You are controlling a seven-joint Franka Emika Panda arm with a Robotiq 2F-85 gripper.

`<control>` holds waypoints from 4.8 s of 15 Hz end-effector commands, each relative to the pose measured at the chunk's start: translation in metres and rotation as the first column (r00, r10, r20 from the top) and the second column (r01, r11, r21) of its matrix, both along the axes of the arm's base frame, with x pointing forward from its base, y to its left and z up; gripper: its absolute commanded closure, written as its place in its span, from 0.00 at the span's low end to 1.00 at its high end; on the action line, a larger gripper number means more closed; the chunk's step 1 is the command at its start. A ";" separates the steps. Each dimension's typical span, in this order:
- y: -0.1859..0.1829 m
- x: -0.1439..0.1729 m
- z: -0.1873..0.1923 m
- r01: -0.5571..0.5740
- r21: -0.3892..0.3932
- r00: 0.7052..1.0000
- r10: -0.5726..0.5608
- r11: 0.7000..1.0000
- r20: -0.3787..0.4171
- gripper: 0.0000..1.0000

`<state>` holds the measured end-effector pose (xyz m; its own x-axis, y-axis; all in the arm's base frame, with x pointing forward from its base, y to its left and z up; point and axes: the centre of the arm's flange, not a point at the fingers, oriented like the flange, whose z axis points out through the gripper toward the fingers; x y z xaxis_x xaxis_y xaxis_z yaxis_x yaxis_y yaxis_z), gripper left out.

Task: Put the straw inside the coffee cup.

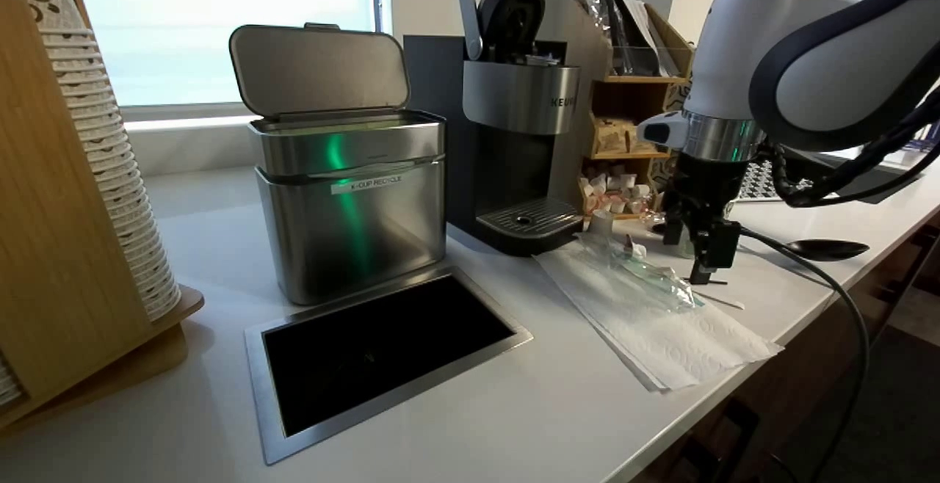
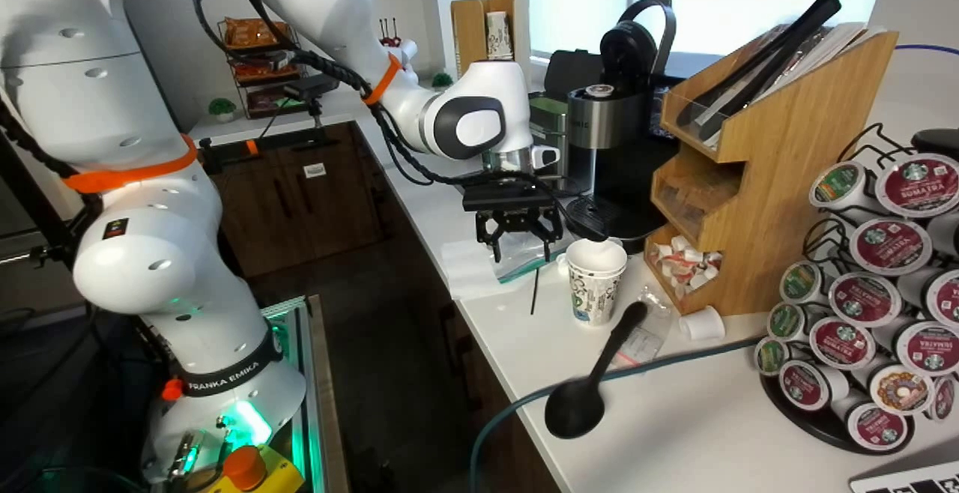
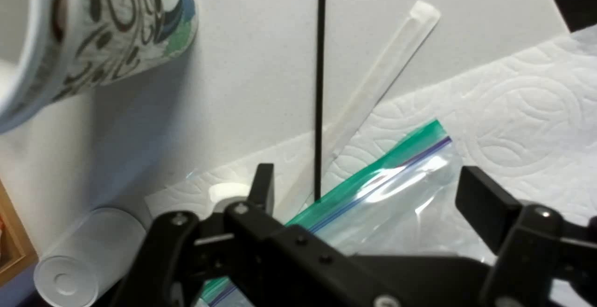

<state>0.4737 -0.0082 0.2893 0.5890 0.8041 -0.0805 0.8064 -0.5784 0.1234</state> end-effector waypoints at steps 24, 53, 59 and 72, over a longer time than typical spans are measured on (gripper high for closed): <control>-0.039 0.035 -0.034 -0.062 -0.005 0.991 0.061 0.998 -0.115 0.80; -0.043 -0.101 0.143 0.419 -0.582 0.809 -0.577 0.697 -0.109 0.96; -0.051 -0.074 0.113 0.157 -0.631 0.876 -0.402 0.760 -0.266 0.99; -0.127 -0.077 0.144 -0.126 -0.804 0.852 -0.351 0.581 -0.388 0.96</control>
